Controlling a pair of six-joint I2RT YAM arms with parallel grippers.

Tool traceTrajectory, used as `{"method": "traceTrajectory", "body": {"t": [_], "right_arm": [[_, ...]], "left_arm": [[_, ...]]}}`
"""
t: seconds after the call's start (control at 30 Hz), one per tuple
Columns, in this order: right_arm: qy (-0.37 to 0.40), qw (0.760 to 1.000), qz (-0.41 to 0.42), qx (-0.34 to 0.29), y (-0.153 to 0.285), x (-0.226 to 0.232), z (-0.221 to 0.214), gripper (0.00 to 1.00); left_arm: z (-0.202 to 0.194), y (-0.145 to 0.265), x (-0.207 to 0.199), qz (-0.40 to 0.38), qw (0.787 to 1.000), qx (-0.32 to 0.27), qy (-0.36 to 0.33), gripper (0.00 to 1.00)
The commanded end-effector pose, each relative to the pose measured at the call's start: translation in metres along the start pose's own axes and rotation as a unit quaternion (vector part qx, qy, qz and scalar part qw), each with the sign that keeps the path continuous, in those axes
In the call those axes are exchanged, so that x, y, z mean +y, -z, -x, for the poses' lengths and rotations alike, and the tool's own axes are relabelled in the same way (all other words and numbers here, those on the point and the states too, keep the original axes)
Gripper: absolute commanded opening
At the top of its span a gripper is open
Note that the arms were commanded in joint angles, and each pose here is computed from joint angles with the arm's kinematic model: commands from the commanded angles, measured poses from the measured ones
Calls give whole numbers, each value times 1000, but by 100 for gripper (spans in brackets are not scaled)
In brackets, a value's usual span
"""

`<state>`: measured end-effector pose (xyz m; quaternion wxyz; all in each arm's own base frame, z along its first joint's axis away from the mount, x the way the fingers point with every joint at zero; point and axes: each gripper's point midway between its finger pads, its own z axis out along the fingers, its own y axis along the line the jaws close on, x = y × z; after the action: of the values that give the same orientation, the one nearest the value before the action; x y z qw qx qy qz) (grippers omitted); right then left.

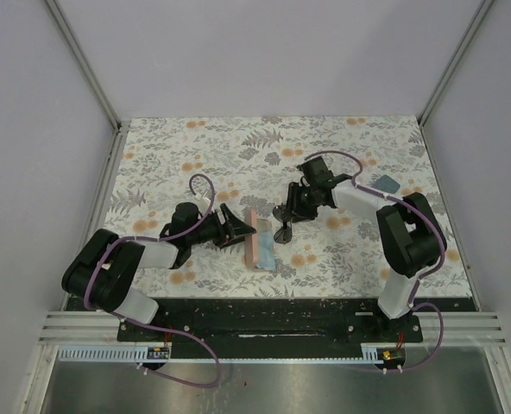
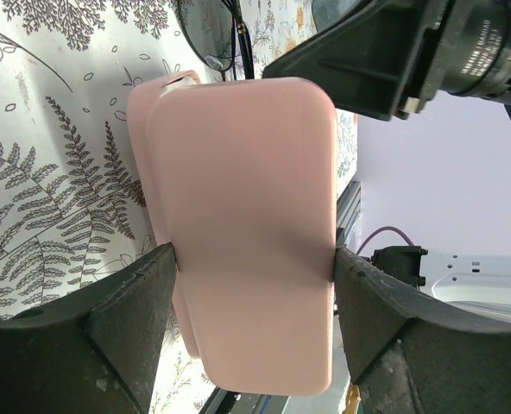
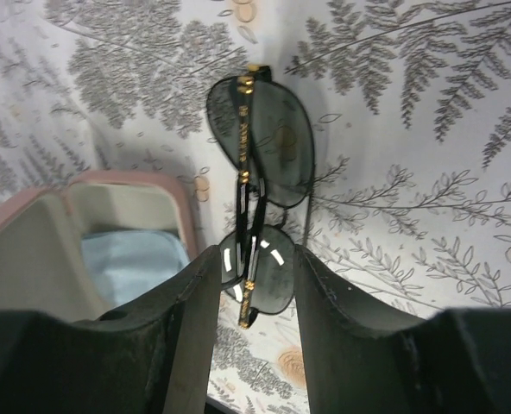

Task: Organize the sunglasses

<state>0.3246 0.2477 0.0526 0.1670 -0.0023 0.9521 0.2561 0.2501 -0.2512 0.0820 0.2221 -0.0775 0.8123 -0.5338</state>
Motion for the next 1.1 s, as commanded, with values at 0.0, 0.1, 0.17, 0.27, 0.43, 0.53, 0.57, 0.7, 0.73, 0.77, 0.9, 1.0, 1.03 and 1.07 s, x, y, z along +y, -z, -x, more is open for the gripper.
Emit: {"method": "traceTrajectory", "body": {"t": [0.0,0.1,0.17,0.27,0.43,0.53,0.57,0.7,0.73,0.77,0.9,1.0,1.03,1.07], "right_arm": [[16,999,-35,-3,-8,-4,8,48],[23,999,-32,5,-14,-1,4,48],[25,999,-33,8,-17,0,2,48],[24,999,-31,8,-19,1,2,46],[20,999,-33,12,-23,-1,1,26],[18,999,-24,15,-22,4,0,17],[17,1000,-21,16,-21,5,0,12],[14,1000,-2,11,-10,16,1,4],[13,1000,5,9,-6,19,1,3],[13,1000,11,7,-2,22,1,1],[11,999,49,3,21,38,-6,0],[4,997,75,0,37,46,-14,0],[2,996,86,3,39,48,-19,0],[0,995,96,4,43,51,-22,0]], "left_arm": [[14,-3,-15,-25,999,-21,-34,52],[15,-3,-16,-27,999,-21,-35,52],[14,-4,-15,-26,999,-19,-34,52],[15,-4,-16,-28,999,-19,-35,52],[15,-4,-15,-28,999,-16,-33,52],[15,-3,-15,-27,999,-17,-34,52],[15,-3,-14,-26,999,-18,-34,51],[14,-3,-11,-23,999,-17,-34,51],[13,-2,-9,-21,999,-17,-35,51],[13,-1,-7,-20,999,-16,-35,51],[10,-2,1,-7,999,-13,-35,51],[9,-2,4,-3,999,-12,-34,51],[9,-2,4,-3,999,-11,-34,51],[9,-1,4,-3,999,-13,-34,51]]}}
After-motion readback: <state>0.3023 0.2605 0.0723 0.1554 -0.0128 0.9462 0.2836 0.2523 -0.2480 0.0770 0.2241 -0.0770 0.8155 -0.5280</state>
